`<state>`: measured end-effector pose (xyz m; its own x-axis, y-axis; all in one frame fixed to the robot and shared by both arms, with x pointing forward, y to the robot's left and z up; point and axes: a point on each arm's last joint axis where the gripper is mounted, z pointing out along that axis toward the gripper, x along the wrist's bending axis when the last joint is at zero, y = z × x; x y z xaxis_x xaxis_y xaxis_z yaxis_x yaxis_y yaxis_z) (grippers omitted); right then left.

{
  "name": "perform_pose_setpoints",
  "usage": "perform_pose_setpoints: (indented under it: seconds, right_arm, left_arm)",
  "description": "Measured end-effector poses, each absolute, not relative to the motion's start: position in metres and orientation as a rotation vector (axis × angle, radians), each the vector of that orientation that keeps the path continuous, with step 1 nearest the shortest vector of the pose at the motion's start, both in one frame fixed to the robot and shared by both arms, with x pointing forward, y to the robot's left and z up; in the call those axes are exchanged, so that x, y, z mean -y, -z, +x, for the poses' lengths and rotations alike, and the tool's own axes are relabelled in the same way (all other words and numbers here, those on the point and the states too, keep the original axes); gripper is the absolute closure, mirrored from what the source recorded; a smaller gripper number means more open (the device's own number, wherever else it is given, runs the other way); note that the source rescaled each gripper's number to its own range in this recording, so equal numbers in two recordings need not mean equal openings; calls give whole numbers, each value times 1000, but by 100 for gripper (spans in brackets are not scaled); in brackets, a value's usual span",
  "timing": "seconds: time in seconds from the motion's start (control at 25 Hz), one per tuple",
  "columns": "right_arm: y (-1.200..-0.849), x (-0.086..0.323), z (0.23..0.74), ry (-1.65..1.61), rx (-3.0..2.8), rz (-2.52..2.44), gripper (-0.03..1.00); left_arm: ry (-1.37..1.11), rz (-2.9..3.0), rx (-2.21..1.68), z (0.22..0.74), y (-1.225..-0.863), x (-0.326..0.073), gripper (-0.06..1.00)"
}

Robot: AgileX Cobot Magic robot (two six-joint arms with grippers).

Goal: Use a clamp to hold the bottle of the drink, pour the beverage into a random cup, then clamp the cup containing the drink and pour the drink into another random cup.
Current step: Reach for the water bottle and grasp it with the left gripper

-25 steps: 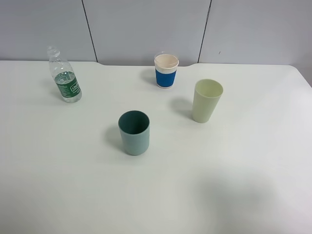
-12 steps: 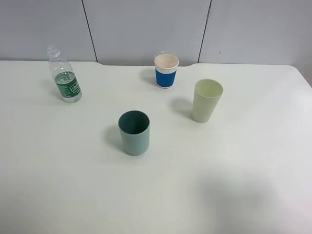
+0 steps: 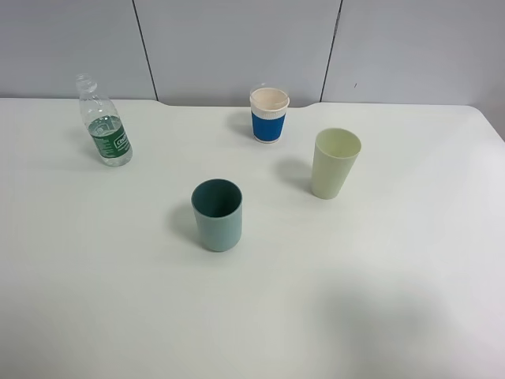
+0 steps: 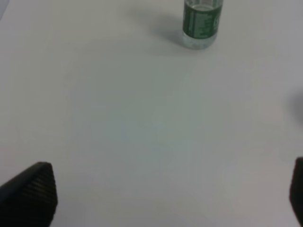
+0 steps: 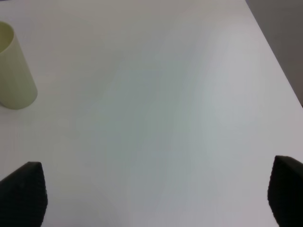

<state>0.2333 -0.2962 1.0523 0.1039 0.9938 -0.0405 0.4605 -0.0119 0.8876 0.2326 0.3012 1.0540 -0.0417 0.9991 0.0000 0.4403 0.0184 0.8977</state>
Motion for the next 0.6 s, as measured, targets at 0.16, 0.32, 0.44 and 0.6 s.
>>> perform_pose_setpoints:
  seconds: [0.16,0.32,0.44,0.6]
  right_arm:
    - [-1052,296,233,-849,-1467,1589,20]
    - [-1052,296,233,-849,-1467,1589,20]
    - [-1052,296,233,-849,-1467,1589,20]
    - [-1052,296,233,-849,-1467,1589,20]
  left_arm:
    - [-981,1510,-1574,233,-1054,-301,-6]
    - [-950,1521,-1608,239,-1054,-301,-6]
    - [-935,1531,-1625,251,-1062,-302,-6]
    - [-943,1522,-1616,275,-1071,-303,-6]
